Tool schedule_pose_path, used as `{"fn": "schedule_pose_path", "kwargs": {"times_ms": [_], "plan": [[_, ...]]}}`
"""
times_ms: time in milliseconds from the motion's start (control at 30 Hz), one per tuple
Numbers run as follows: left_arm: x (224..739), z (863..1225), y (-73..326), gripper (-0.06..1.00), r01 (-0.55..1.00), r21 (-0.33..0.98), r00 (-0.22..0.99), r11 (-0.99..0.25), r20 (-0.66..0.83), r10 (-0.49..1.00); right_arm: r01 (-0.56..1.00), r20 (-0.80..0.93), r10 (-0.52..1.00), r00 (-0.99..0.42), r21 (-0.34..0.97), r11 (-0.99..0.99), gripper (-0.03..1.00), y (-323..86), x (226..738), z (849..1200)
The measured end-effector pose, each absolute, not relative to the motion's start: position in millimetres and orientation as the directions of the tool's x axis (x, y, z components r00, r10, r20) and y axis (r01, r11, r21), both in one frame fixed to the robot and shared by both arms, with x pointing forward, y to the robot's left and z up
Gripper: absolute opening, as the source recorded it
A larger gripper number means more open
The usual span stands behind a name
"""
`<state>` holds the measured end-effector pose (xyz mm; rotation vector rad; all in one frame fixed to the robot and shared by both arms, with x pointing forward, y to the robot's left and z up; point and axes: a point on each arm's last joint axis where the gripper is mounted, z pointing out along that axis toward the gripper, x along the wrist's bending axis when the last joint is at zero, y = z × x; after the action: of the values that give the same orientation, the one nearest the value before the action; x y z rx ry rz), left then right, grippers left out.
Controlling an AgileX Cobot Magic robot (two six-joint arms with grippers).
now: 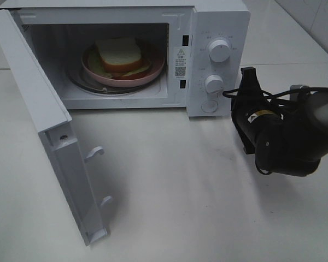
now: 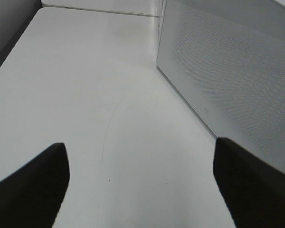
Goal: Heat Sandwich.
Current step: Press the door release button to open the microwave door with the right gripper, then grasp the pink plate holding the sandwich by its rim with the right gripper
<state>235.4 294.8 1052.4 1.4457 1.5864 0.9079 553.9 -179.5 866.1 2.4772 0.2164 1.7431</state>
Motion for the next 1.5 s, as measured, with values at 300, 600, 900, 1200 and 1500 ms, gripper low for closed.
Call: {"fn": "schedule_pose_path", "kwargs": {"times_ms": [300, 600, 900, 1200, 1500], "plan": [[235, 1052, 295, 0.76, 0.431, 0.898, -0.039, 0.094, -0.085, 0.996, 0.11, 0.896, 0.279, 0.346, 0.256, -0.96, 0.01, -192, 527, 875], [235, 1052, 295, 0.76, 0.431, 0.898, -0.039, 0.094, -0.085, 0.996, 0.282, 0.809, 0.535, 0.244, 0.468, -0.837, 0.02, -192, 508, 901], [235, 1052, 295, 0.76, 0.431, 0.898, -0.04, 0.094, -0.085, 0.996, 0.532, 0.617, 0.767, 0.176, 0.596, -0.601, 0.03, -188, 488, 928], [235, 1052, 295, 0.76, 0.431, 0.898, -0.04, 0.094, -0.085, 0.996, 0.761, 0.412, 0.911, 0.024, 0.583, -0.284, 0.03, -182, 470, 937], [235, 1052, 295, 0.76, 0.431, 0.898, -0.04, 0.094, -0.085, 0.996, 0.875, 0.151, 0.964, -0.219, 0.467, 0.126, 0.04, -170, 483, 972]]}}
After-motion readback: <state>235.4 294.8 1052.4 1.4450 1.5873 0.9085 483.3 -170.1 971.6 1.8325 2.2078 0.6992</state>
